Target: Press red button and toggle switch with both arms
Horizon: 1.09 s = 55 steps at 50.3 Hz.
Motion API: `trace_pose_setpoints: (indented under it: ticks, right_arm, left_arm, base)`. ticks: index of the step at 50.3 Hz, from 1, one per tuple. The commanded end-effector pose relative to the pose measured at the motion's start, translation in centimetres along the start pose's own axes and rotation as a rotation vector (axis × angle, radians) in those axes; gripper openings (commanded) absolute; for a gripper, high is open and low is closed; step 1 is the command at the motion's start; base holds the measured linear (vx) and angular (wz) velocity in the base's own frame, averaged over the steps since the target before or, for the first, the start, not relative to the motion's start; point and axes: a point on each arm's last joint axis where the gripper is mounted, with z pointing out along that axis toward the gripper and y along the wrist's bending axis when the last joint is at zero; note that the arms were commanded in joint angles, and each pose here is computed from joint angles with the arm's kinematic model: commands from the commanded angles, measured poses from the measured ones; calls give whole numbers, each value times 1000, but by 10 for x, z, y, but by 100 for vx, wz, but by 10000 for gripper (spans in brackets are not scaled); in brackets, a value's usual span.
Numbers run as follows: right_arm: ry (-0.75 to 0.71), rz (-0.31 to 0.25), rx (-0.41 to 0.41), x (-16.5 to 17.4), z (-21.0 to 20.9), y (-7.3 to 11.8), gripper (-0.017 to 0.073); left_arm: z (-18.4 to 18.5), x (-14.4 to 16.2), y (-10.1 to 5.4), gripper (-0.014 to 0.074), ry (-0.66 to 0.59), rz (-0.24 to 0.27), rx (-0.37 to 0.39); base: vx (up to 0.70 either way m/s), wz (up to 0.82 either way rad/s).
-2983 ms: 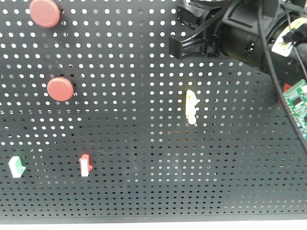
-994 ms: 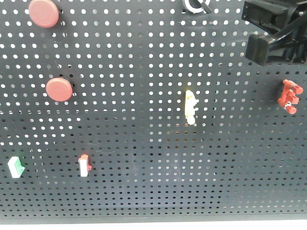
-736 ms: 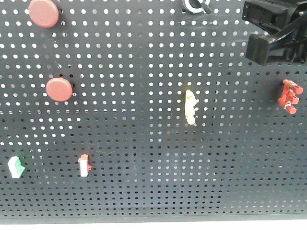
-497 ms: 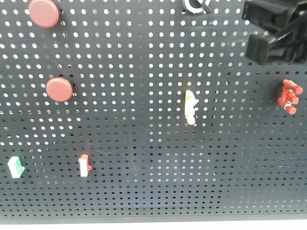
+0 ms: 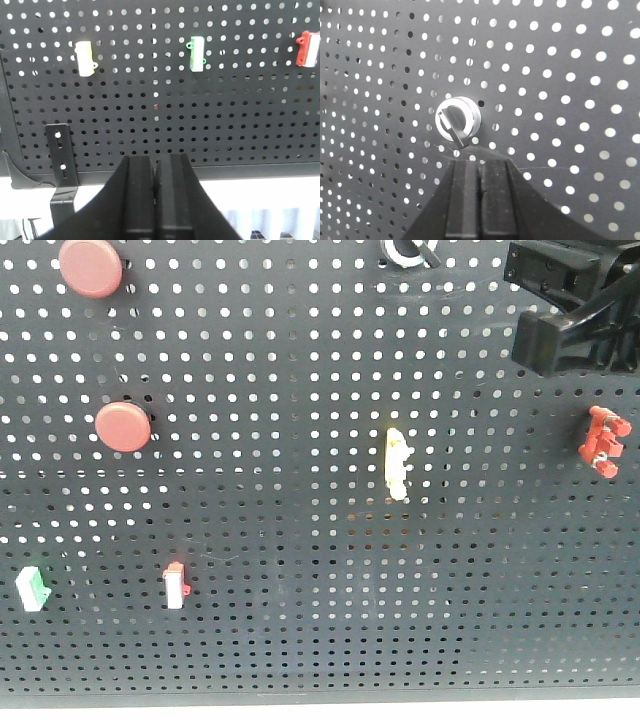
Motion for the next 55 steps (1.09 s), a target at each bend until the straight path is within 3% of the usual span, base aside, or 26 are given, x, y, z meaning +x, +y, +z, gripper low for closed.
trace_pose_setpoints:
  ticks: [1, 12, 14, 16, 19, 29, 38, 42, 55]
  right_arm:
    - [-122, -11, 9, -20, -9, -3, -3]
    - [-109, -22, 7, -14, -10, -1, -3]
    - [-99, -60, 12, -10, -15, -2, -3]
    - [-88, -144, 33, -5, -22, -4, -3]
    - [-63, -183, 74, 5, -36, -11, -3]
    - [20, -40, 279, 69, -107, -29, -3]
    - [119, -49, 412, 148, -166, -17, -3]
    - [146, -36, 439, 182, -185, -8, -3]
    - [130, 138, 464, 269, -220, 15, -3]
  left_arm:
    - [0, 2, 0, 1, -57, -17, 0]
    - [0, 2, 0, 1, -57, -17, 0]
    - [0, 2, 0, 1, -57, -17, 0]
    - [0, 2, 0, 1, -57, -17, 0]
    - [0, 2, 0, 1, -57, -17, 0]
    - [0, 2, 0, 1, -57, -17, 0]
    - [0, 2, 0, 1, -57, -17, 0]
    - [0, 2, 0, 1, -57, -17, 0]
    - [0, 2, 0, 1, -57, -17, 0]
  base:
    - [0, 0]
    - [0, 0]
    - [0, 0]
    - [0, 0]
    - [0, 0]
    - [0, 0]
    - [0, 0]
    - [0, 0]
    - [0, 0]
